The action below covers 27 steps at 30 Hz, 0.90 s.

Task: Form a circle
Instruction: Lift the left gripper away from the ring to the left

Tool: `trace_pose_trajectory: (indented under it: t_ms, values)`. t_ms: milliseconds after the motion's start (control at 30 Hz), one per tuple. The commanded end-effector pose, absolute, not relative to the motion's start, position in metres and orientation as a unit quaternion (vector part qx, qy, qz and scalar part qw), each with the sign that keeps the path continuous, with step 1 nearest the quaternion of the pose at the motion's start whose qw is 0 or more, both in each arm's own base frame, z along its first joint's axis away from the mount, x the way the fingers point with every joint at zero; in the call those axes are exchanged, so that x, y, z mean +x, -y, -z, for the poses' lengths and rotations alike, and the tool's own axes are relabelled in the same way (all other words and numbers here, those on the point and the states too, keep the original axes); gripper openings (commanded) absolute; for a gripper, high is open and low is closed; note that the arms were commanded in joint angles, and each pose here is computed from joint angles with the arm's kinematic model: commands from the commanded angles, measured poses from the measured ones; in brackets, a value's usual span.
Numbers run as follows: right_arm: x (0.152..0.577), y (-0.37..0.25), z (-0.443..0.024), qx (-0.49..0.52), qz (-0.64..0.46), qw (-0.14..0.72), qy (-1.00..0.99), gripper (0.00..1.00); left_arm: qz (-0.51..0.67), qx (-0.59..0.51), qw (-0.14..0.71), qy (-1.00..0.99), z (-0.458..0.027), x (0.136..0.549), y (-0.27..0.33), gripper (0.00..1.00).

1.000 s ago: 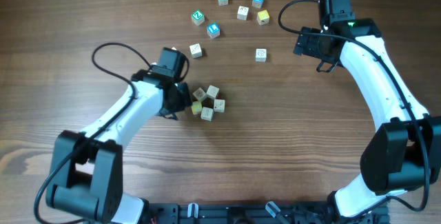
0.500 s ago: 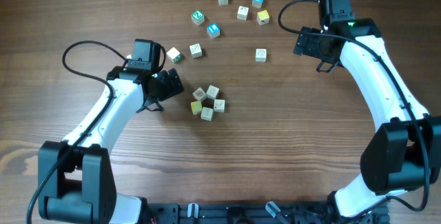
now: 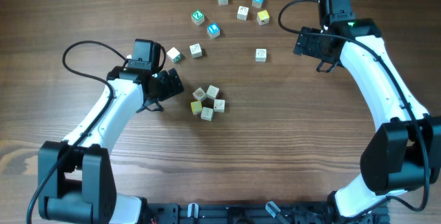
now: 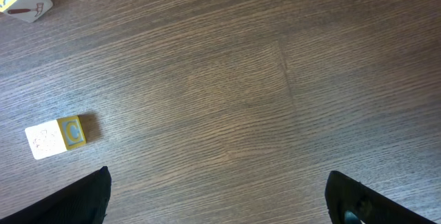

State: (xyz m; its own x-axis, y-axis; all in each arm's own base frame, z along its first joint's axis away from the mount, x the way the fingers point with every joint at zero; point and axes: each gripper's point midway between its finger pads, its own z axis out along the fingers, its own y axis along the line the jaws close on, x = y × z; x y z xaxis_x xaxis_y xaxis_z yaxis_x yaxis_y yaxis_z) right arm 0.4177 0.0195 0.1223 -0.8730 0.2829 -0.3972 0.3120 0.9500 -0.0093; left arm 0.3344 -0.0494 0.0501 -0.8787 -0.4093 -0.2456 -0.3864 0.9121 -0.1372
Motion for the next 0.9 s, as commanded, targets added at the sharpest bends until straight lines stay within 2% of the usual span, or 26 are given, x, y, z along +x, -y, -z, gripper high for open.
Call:
trace_pose_trajectory:
  t_ms: [0,133,300,500,667,867]
  values:
    - [0.419,-0.021,-0.129,0.148,0.036,0.208,-0.966,1.0,0.054,-0.205,0.177,-0.961,-0.078,0.342,0.049,1.0]
    - [0.419,-0.021,-0.129,0.149,0.036,0.208,-0.966,1.0,0.083,-0.203,0.253,-0.942,-0.135,0.341,0.048,1.0]
    - [0.419,-0.021,-0.129,0.148,0.036,0.208,-0.966,1.0,0.092,-0.203,0.291,-0.93,-0.185,0.3,0.04,1.0]
    - [0.419,-0.021,-0.129,0.149,0.036,0.208,-0.966,1.0,0.064,-0.215,0.335,-0.915,-0.172,0.279,0.021,1.0]
    - [0.419,-0.021,-0.129,0.149,0.036,0.208,-0.966,1.0,0.123,-0.209,0.47,-0.849,-0.182,0.313,0.028,1.0]
    - [0.419,-0.021,-0.129,0.148,0.036,0.208,-0.966,1.0,0.179,-0.191,0.573,-0.776,-0.19,0.317,0.034,1.0]
